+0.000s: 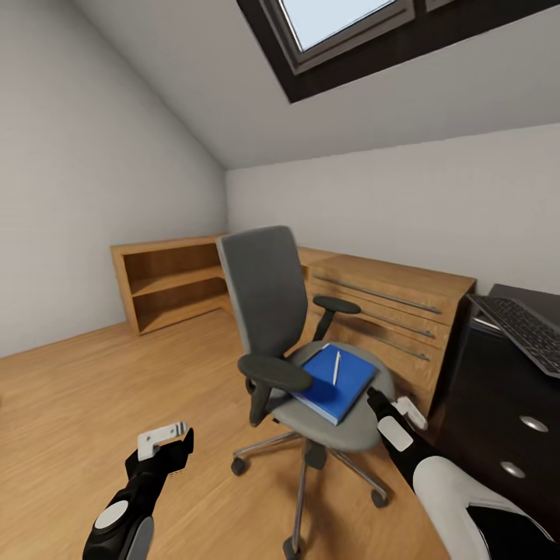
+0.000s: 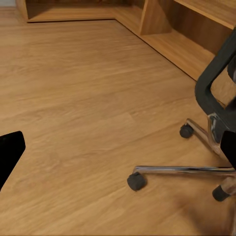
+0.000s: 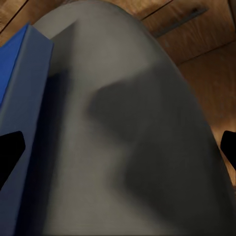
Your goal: In the bedroom, organize the workspace by keeping the computer under the desk, ensuring the monitor is on the desk, placing the keyboard on the desk next to the monitor, placing the mouse on the desk next to the keyboard, moving the folder from the swivel chair onto the desk next to the mouse, stacking the notebook on top of the folder with the pen on top of the notebook, and positioning the swivel chair next to the desk.
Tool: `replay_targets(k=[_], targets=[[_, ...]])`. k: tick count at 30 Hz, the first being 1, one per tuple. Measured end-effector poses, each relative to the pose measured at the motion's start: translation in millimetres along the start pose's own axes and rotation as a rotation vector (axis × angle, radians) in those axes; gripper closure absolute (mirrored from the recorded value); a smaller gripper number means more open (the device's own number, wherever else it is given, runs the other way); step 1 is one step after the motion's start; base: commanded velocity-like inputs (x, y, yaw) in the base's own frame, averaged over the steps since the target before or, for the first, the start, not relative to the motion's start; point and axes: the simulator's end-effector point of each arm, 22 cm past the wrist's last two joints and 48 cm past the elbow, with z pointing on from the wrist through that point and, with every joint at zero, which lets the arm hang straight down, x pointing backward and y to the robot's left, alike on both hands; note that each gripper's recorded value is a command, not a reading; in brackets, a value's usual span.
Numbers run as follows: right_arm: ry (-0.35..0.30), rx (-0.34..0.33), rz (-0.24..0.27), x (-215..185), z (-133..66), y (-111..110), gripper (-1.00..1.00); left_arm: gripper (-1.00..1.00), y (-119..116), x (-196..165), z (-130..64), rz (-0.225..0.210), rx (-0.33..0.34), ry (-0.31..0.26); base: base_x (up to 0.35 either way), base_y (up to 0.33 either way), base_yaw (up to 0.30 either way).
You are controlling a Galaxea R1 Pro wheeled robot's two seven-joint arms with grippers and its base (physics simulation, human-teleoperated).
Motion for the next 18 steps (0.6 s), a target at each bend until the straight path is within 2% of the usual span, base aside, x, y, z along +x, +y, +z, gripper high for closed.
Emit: replay_targets(k=[5, 18], targets=[[0.003, -0.007, -0.001, 1.5, 0.1, 2.0, -1.0, -1.0, -0.1, 3.3, 0.7, 0.002, -0.001, 0.008, 0.201, 0.033, 0.001], [0.003, -0.007, -0.001, 0.2, -0.3, 3.6, -1.0, -1.0, -1.0, 1.5, 0.5, 0.003, -0.002, 0.008, 0.01, 0.001, 0.0]])
